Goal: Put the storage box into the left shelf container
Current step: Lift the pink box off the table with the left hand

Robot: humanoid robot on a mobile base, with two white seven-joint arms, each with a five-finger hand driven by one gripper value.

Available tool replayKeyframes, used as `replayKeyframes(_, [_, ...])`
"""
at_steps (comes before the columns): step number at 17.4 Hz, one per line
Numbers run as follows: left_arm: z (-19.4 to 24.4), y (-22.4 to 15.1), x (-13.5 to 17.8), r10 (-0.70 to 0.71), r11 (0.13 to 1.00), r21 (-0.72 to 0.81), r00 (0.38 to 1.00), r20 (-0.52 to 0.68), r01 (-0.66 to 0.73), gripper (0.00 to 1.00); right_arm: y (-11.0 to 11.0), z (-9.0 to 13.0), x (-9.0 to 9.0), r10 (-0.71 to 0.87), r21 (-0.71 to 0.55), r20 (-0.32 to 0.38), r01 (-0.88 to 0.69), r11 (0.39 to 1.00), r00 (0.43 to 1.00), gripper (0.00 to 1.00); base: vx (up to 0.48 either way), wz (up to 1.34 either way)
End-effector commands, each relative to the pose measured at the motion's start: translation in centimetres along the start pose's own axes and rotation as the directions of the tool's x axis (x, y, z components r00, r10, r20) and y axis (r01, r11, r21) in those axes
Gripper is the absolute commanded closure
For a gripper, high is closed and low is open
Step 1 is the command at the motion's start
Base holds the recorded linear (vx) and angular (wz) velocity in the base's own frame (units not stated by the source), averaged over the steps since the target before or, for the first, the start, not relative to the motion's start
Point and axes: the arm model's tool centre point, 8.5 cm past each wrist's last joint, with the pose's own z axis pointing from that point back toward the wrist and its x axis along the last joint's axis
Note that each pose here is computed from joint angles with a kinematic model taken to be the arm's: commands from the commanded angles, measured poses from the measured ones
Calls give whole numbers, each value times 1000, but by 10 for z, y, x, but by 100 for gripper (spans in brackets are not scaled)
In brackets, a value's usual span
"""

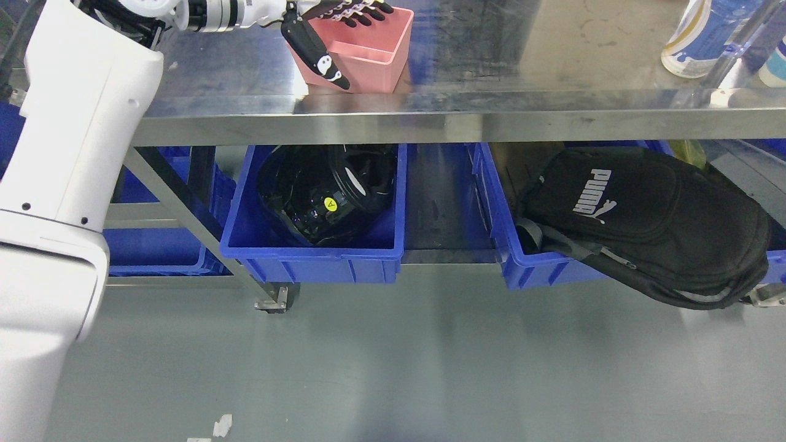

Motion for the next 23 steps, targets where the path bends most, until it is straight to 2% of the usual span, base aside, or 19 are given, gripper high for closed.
replayKeyframes(1, [-45, -31, -5, 19, 995, -98, 997, -73, -26, 6, -11, -1, 11, -3, -18, 26, 4, 1000, 1000, 0, 0, 0])
replayKeyframes(3, [-50, -35, -7, 26, 994, -107, 996, -79, -35, 10, -11, -1, 10, -3, -19, 24, 4, 1000, 1000, 0, 0, 0])
replayKeyframes(5, [-51, -35, -7, 58, 994, -94, 996, -61, -64, 20, -11, -1, 10, -3, -18, 24, 4, 1000, 1000, 0, 0, 9])
replayKeyframes(8, [-45, -30, -13, 89, 993, -69, 994, -56, -93, 39, -11, -1, 11, -3, -18, 26, 4, 1000, 1000, 0, 6, 62])
replayKeyframes(10, [-41, -28, -16, 76, 995, -66, 996, -40, -79, 57, -11, -1, 10, -3, -18, 24, 4, 1000, 1000, 0, -5, 53])
replayKeyframes(11, [-40, -33, -22, 85, 993, -75, 996, -21, -86, 69, -11, -1, 10, -3, -18, 24, 4, 1000, 1000, 0, -7, 32])
replayKeyframes(15, [-30, -29, -24, 98, 995, -44, 992, 79, -95, 89, -11, -1, 10, -3, -18, 24, 4, 1000, 1000, 0, 0, 0])
replayKeyframes(19, [-33, -25, -9, 90, 996, -12, 979, 182, -89, 99, -11, -1, 10, -3, -19, 24, 4, 1000, 1000, 0, -1, 31])
replayKeyframes(21, [-23, -10, -5, 151, 981, 75, 949, 276, -178, 100, -11, -1, 10, -3, -19, 24, 4, 1000, 1000, 0, -9, 45])
replayKeyframes(23, [-7, 0, -16, 187, 948, 179, 919, 347, -261, 100, -11, -1, 10, -3, -19, 24, 4, 1000, 1000, 0, -10, 76])
